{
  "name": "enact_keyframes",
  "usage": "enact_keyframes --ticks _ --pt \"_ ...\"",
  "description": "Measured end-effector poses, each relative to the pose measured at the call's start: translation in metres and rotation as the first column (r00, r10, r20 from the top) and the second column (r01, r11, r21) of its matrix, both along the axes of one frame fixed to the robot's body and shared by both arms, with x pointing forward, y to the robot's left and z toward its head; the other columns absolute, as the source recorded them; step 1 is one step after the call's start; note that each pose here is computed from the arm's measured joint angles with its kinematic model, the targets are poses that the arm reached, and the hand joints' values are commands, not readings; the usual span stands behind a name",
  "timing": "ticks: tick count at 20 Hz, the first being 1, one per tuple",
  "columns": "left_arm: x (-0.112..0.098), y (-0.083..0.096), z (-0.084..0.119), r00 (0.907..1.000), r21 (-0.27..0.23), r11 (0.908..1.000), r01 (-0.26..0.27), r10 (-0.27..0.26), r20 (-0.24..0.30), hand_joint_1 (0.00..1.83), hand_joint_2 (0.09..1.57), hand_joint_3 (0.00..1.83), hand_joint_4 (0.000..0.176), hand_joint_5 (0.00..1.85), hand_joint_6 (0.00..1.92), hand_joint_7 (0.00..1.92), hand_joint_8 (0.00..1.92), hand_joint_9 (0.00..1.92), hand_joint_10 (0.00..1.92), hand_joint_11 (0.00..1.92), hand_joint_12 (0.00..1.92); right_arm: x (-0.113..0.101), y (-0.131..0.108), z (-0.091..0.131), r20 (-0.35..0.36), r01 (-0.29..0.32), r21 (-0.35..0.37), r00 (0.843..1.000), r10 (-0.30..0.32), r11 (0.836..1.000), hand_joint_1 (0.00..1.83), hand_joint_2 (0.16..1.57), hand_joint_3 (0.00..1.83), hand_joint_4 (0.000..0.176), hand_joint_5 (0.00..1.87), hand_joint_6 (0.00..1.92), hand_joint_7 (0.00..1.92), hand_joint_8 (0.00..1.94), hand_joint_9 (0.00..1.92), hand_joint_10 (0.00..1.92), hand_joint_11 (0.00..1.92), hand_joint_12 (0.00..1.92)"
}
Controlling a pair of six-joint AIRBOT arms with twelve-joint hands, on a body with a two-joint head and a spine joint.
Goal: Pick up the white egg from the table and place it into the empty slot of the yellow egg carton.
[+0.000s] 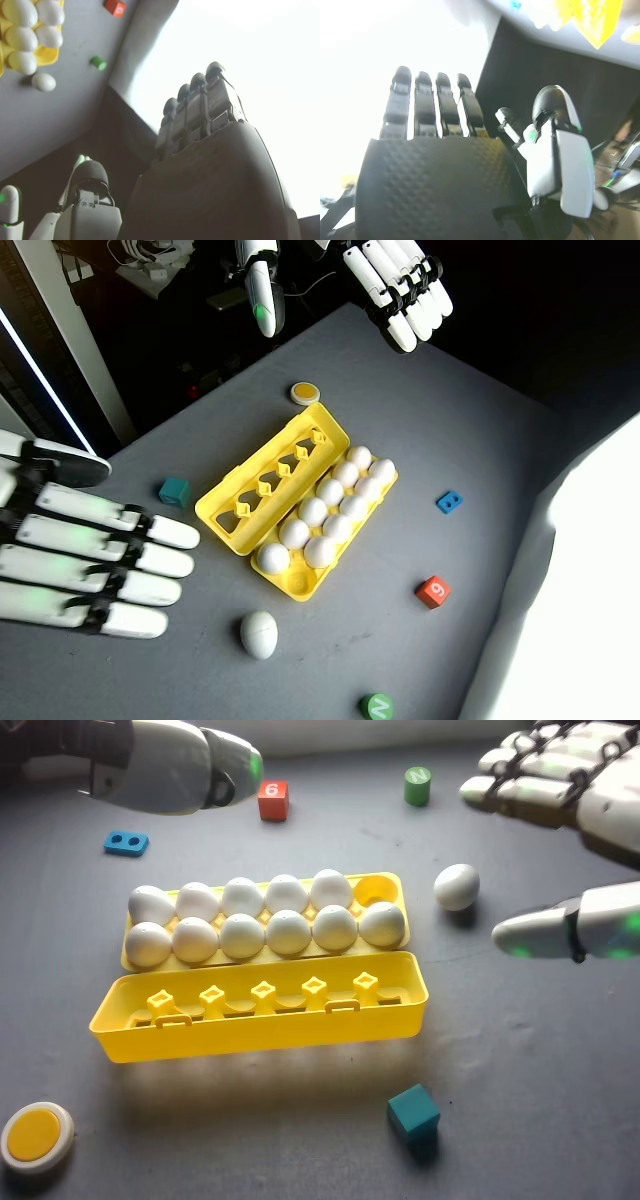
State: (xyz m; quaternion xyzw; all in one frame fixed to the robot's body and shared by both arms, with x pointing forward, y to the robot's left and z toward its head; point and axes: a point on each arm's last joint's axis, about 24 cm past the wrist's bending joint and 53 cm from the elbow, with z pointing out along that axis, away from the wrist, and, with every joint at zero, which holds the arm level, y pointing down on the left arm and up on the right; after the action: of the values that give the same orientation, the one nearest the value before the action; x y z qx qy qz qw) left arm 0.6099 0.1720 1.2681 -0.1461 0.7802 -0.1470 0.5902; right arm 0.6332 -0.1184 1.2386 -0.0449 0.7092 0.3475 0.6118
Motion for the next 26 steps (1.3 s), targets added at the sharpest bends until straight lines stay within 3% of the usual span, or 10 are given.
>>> enact_keyframes --ticks 1,3,7,10,11,17,20,21,23,26 --pt "0.000 0.001 0.000 1.0000 0.001 1.0000 -0.004 0.004 -0.001 0.00 1.18 0.02 0.000 0.02 0.00 0.03 0.00 0.00 0.00 0.00 0.00 0.009 0.003 -0.007 -0.004 0.000 -0.008 1.000 0.000 1.000 0.31 0.85 0.00 0.108 0.46 0.02 0.00 0.00 0.00 0.00 0.00 0.00" --pt "0.000 0.001 0.000 1.0000 0.001 1.0000 -0.004 0.004 -0.001 0.00 1.18 0.02 0.000 0.01 0.00 0.03 0.00 0.00 0.00 0.00 0.00 0.027 0.000 -0.015 -0.002 0.018 -0.020 1.000 -0.018 1.000 0.42 0.83 0.00 0.107 0.46 0.01 0.00 0.00 0.00 0.00 0.00 0.00" --pt "0.000 0.001 0.000 1.0000 0.001 1.0000 -0.003 0.003 0.000 0.00 1.18 0.01 0.000 0.01 0.00 0.03 0.00 0.00 0.00 0.00 0.00 0.058 -0.001 -0.029 -0.001 0.047 -0.029 0.999 -0.047 0.998 0.64 0.81 0.00 0.061 0.50 0.02 0.03 0.01 0.00 0.00 0.00 0.00" --pt "0.000 0.001 0.000 1.0000 0.001 1.0000 -0.003 0.003 0.000 0.00 1.18 0.01 0.000 0.04 0.01 0.05 0.01 0.02 0.01 0.00 0.00 0.078 0.002 -0.036 0.003 0.062 -0.034 0.998 -0.062 0.997 0.65 0.79 0.00 0.073 0.48 0.01 0.02 0.00 0.00 0.00 0.00 0.00" --pt "0.000 0.001 0.000 1.0000 0.002 1.0000 -0.004 0.004 0.000 0.00 1.18 0.01 0.000 0.04 0.01 0.05 0.01 0.01 0.00 0.00 0.00 0.084 0.002 -0.039 0.005 0.068 -0.038 0.998 -0.068 0.997 0.66 0.80 0.00 0.063 0.47 0.00 0.02 0.00 0.00 0.00 0.00 0.00" --pt "0.000 0.001 0.000 1.0000 0.001 1.0000 -0.003 0.003 0.000 0.00 1.19 0.01 0.000 0.03 0.00 0.04 0.00 0.00 0.00 0.00 0.00 0.106 0.002 -0.074 -0.008 0.088 -0.106 0.996 -0.089 0.990 0.68 0.79 0.00 0.090 0.49 0.02 0.02 0.01 0.00 0.00 0.00 0.00" --pt "0.000 0.001 0.000 1.0000 0.001 1.0000 -0.003 0.003 0.000 0.00 1.19 0.01 0.000 0.05 0.01 0.05 0.00 0.01 0.00 0.00 0.00 0.121 0.003 -0.079 -0.006 0.110 -0.089 0.994 -0.111 0.990 0.68 0.79 0.00 0.082 0.44 0.00 0.00 0.00 0.00 0.00 0.00 0.00" --pt "0.000 0.001 0.000 1.0000 0.002 1.0000 -0.005 0.005 -0.001 0.00 1.19 0.01 0.000 0.03 0.00 0.04 0.00 0.01 0.00 0.00 0.00 0.124 0.006 -0.080 -0.003 0.111 -0.085 0.994 -0.112 0.990 0.67 0.79 0.00 0.085 0.43 0.00 0.00 0.00 0.00 0.00 0.00 0.00" --pt "0.000 0.001 0.000 1.0000 0.002 1.0000 -0.004 0.004 0.000 0.00 1.19 0.01 0.000 0.03 0.00 0.03 0.00 0.00 0.00 0.00 0.00 0.126 0.010 -0.081 -0.002 0.112 -0.077 0.994 -0.113 0.991 0.67 0.78 0.00 0.111 0.48 0.02 0.00 0.00 0.00 0.00 0.00 0.00" --pt "0.000 0.001 0.000 1.0000 0.002 1.0000 -0.004 0.004 0.000 0.00 1.19 0.00 0.000 0.03 0.00 0.03 0.00 0.00 0.00 0.00 0.00 0.132 0.011 -0.083 -0.006 0.119 -0.061 0.993 -0.120 0.991 0.68 0.80 0.00 0.107 0.46 0.01 0.00 0.00 0.00 0.00 0.00 0.00"
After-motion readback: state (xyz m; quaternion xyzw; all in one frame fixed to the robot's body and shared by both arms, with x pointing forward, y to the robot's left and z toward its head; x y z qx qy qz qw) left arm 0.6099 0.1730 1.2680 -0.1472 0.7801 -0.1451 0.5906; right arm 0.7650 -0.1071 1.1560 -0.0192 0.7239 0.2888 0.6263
